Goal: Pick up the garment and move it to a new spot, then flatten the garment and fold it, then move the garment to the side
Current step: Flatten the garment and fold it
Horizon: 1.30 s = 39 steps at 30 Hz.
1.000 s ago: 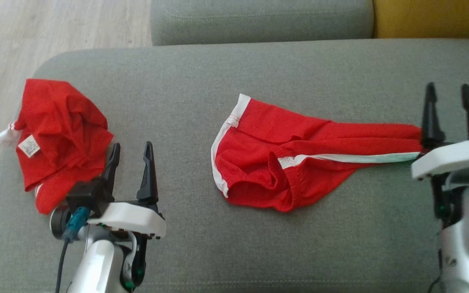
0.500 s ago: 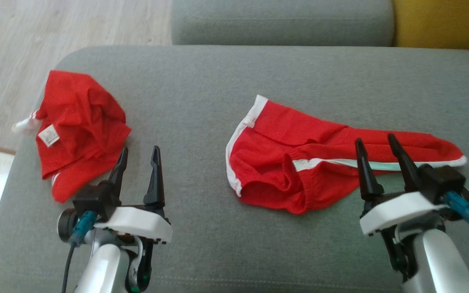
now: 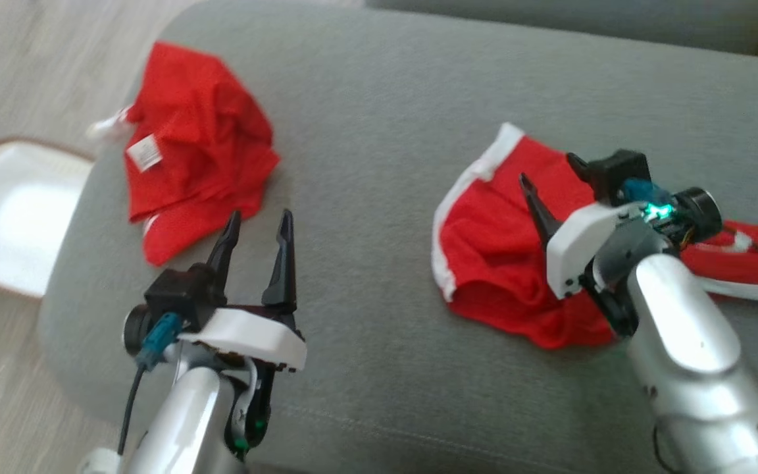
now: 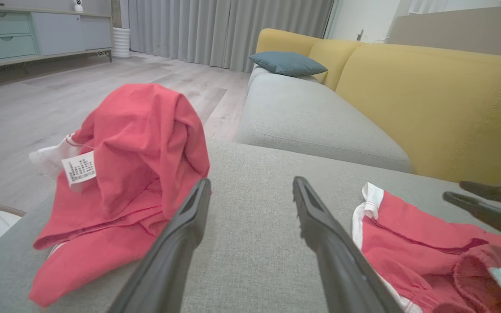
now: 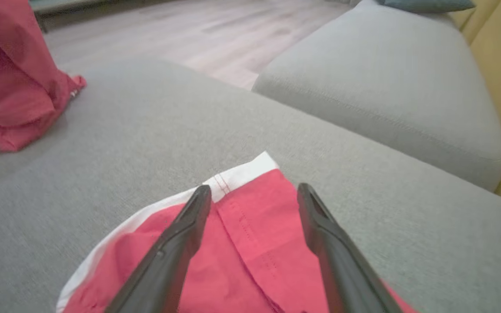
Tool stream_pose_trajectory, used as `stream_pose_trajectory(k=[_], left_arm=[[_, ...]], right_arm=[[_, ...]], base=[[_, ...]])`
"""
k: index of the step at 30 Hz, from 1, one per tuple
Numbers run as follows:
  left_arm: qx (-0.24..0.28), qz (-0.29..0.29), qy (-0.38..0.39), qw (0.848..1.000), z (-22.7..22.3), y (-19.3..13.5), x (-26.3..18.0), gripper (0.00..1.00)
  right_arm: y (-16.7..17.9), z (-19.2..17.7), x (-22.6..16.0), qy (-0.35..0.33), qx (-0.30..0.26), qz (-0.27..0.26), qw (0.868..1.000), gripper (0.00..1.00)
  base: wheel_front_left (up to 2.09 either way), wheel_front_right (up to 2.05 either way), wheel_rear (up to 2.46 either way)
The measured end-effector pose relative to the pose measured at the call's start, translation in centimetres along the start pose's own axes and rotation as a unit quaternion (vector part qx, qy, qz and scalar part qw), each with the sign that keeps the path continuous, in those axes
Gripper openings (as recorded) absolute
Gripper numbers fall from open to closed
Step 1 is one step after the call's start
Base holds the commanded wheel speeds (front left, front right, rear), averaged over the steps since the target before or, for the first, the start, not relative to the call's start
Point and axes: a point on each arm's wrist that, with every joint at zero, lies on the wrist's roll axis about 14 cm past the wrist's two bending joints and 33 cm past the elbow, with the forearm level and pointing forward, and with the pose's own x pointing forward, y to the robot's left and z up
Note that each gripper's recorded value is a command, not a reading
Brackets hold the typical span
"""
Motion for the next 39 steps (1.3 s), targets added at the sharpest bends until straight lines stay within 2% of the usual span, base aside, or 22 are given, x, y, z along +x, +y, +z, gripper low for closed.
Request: stream_pose_trajectory(k=[4,8,10,19,20,21,28,33,36,38,39], left_arm=[[-0.001,0.027,0.008,1.0,-0.4,1.6,-0.3,1.0],[0.0,0.05,0.021,0.999,-1.1,2.9,-0.8,1.0],[0.004,0.064,0.025,0.998,-1.3,3.6,-0.9,1.0],[0.006,0.078,0.032,0.996,-1.6,4.4,-0.8,1.0],[0.007,0.079,0.032,0.996,-1.6,4.5,-0.7,1.0],[0.007,0.08,0.032,0.996,-1.5,4.5,-0.6,1.0],[0.005,0.08,0.029,0.996,-1.4,4.4,-0.6,1.0],[0.0,0.069,0.019,0.997,-0.8,3.7,-0.4,1.0],[-0.002,0.06,0.014,0.998,-0.5,3.1,-0.2,1.0],[-0.003,0.056,0.011,0.998,-0.3,2.8,-0.1,1.0],[-0.003,0.056,0.011,0.998,-0.3,2.8,-0.1,1.0]], right_arm=[[1.4,-2.0,2.7,0.055,-0.016,0.036,0.998,1.0],[2.6,-3.0,4.9,0.08,-0.028,0.066,0.994,1.0],[2.5,-3.7,6.0,0.098,-0.048,0.073,0.991,1.0],[1.9,-6.1,8.1,0.141,-0.062,0.076,0.985,1.0],[1.8,-6.0,8.4,0.142,-0.062,0.075,0.985,0.47],[1.7,-5.8,8.6,0.14,-0.062,0.074,0.985,0.0],[1.9,-3.3,9.0,0.088,-0.045,0.074,0.992,0.0],[3.9,3.0,9.0,0.013,0.015,0.09,0.996,0.0],[1.7,6.8,8.9,-0.024,0.043,0.066,0.997,0.0],[-0.9,8.0,8.7,-0.032,0.057,0.037,0.997,0.0],[-0.9,8.0,8.7,-0.032,0.057,0.037,0.997,0.0]], base=[[0.0,0.0,0.0],[0.0,0.0,0.0],[0.0,0.0,0.0],[0.0,0.0,0.0],[0.0,0.0,0.0],[0.0,0.0,0.0],[0.0,0.0,0.0],[0.0,0.0,0.0],[0.0,0.0,0.0],[0.0,0.0,0.0],[0.0,0.0,0.0]])
